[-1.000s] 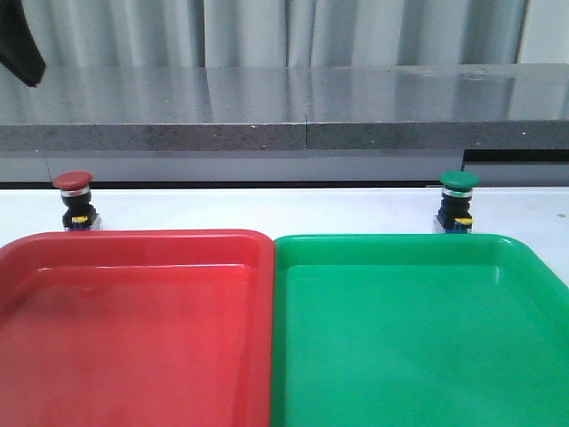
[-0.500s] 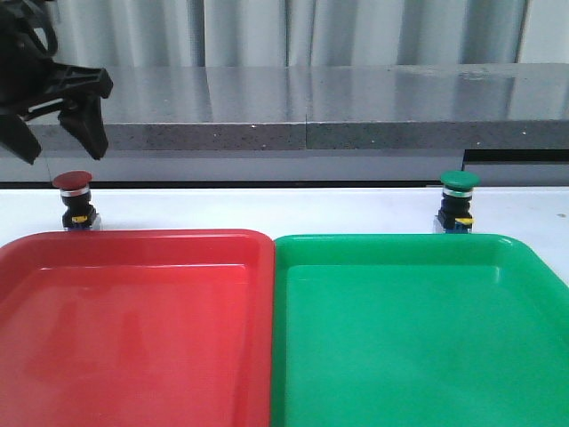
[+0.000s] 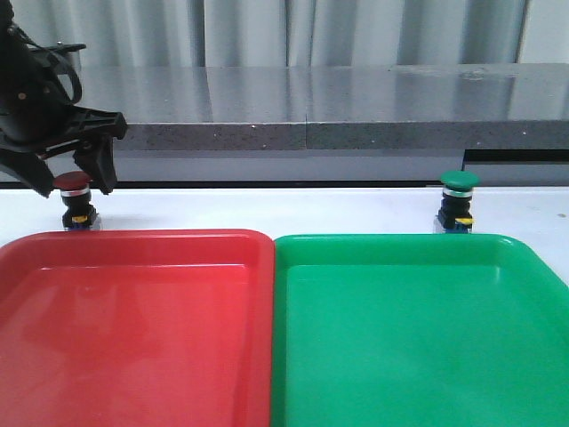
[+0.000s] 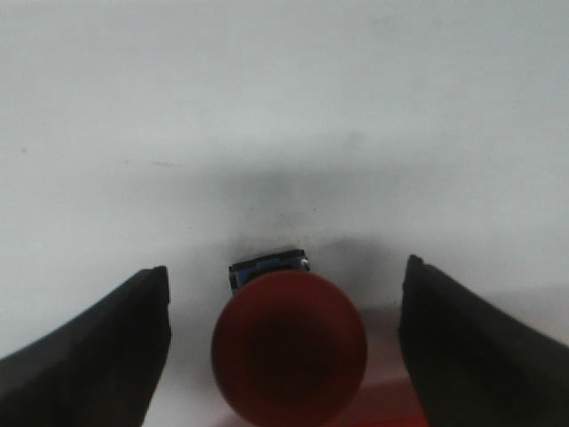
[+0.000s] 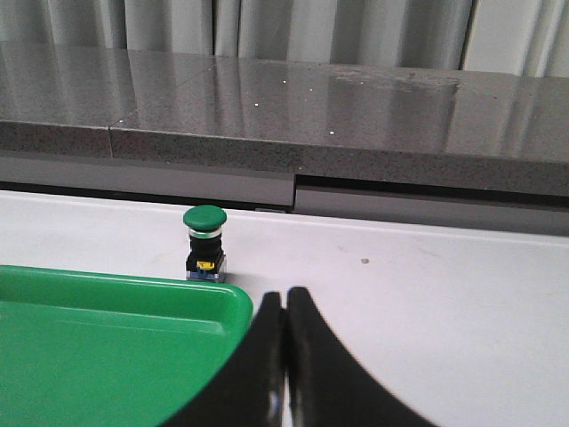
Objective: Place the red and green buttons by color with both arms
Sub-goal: 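Lower the left gripper onto the red button and close it, then lift the red button and lower it into the red tray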
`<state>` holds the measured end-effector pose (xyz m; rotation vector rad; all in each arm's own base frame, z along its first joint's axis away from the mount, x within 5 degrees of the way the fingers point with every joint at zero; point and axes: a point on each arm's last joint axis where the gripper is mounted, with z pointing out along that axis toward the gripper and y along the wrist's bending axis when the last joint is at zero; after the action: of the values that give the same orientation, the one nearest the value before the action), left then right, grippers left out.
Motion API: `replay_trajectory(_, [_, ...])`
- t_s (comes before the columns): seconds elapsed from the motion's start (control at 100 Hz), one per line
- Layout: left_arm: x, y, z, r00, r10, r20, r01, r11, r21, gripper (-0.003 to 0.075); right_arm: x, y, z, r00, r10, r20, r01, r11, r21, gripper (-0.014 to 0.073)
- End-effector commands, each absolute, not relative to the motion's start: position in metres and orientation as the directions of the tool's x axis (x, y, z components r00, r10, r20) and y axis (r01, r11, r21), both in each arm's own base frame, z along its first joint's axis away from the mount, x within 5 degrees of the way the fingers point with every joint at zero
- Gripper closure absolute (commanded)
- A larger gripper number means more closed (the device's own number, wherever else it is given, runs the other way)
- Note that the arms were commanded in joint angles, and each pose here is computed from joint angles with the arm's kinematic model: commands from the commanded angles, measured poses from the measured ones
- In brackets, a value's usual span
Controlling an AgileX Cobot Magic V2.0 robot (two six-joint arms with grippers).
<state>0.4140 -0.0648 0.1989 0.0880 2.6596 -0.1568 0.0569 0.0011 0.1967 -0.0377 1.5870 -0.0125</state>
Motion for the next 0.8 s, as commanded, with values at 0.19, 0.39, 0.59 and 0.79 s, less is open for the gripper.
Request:
replay_trajectory(0.19, [0.418,-0.068,0.23,-0.822,0.025,-0.569,0.102,0.989,-0.104,0.0459,0.054,0.0,0.211,0.106,-0.042,-0.994,0.0,0.999,-0.042,0.0706])
replay_trajectory(0.39, [0.42,-0.069,0.238,-0.818,0.022,-0.574,0.103,0.989,-0.109,0.0591,0.054,0.0,0.211,0.106,-0.042,-0.994,0.0,0.999,-0.042,0.0706])
replay_trajectory(0.59, [0.412,-0.071,0.274,-0.8,-0.007,-0.6,0.106,0.983,-0.152,0.0605,0.054,0.0,0.211,0.106,-0.042,-0.994,0.0,0.999,-0.042,0.0706])
replay_trajectory(0.79, [0.393,-0.076,0.311,-0.758,-0.032,-0.651,0.121,0.975,-0.189,0.0605,0.054,0.0,0.211,0.106,-0.042,-0.994,0.0,0.999,-0.042,0.0706])
